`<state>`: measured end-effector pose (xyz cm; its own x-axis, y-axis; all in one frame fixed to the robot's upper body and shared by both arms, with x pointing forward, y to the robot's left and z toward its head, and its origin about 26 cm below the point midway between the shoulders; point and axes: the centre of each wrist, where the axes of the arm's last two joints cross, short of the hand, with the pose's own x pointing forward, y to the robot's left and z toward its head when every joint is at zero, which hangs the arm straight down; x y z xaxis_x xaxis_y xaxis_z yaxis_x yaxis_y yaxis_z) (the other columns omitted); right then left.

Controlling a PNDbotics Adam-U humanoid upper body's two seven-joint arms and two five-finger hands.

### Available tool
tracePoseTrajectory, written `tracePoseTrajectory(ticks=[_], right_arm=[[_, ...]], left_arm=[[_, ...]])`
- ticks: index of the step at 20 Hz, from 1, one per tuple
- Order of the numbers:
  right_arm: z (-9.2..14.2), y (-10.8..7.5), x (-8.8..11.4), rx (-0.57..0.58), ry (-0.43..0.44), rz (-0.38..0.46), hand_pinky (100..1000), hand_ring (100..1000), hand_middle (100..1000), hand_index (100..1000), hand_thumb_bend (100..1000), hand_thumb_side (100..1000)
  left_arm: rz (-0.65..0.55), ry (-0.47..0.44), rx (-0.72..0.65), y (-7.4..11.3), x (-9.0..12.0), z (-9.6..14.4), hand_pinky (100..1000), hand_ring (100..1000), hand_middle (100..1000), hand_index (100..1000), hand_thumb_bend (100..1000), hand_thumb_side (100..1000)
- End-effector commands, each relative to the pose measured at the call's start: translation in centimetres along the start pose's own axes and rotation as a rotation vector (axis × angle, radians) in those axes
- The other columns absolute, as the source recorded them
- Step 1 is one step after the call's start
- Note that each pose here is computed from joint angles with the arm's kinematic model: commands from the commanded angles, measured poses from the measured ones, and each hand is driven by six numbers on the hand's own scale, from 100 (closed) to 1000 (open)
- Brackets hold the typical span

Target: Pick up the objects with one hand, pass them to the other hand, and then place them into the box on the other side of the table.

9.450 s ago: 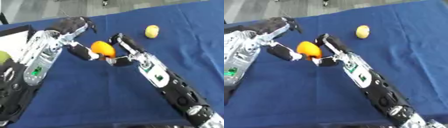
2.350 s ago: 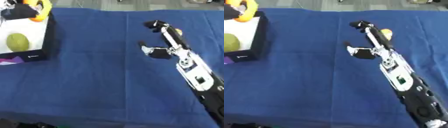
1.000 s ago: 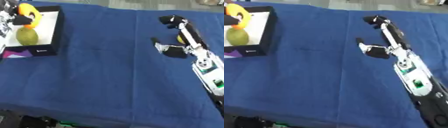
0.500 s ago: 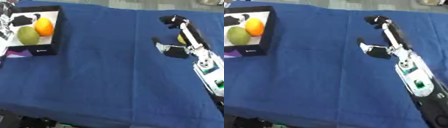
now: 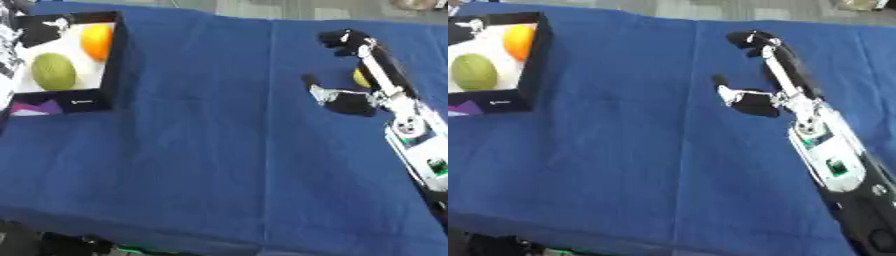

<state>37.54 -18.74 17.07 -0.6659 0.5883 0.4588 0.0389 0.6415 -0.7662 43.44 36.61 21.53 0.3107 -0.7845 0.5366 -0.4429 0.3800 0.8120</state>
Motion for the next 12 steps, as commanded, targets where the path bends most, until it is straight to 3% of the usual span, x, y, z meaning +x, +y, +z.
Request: tracePoseTrajectory(ticks=[1,7,10,12], right_arm=[[-0.5,-1.4,0.7,-0.032,-0.031,0.028,783,824,773,843,306,199],[-0.6,-2.1,0.5,-0.049,-0.015,0.038,782,823,767,836,294,200],[0.1,-2.4,-0.5,-0.046,0.036,0.041,781,820,763,831,260,205],[0.6,-2.8,-1.2,-0.049,0.071,0.058,783,820,761,830,310,216]], left_arm=[[0.063,-0.066,0.081,3.0,1.4,0.1,727,790,760,709,565,541],[0.119,-0.147,0.079,4.4,3.1,1.7,726,790,764,706,546,536],[0.124,-0.167,0.069,4.6,3.5,2.1,728,789,762,702,540,539],[0.123,-0.172,0.066,4.7,3.5,2.3,728,789,762,701,537,544]])
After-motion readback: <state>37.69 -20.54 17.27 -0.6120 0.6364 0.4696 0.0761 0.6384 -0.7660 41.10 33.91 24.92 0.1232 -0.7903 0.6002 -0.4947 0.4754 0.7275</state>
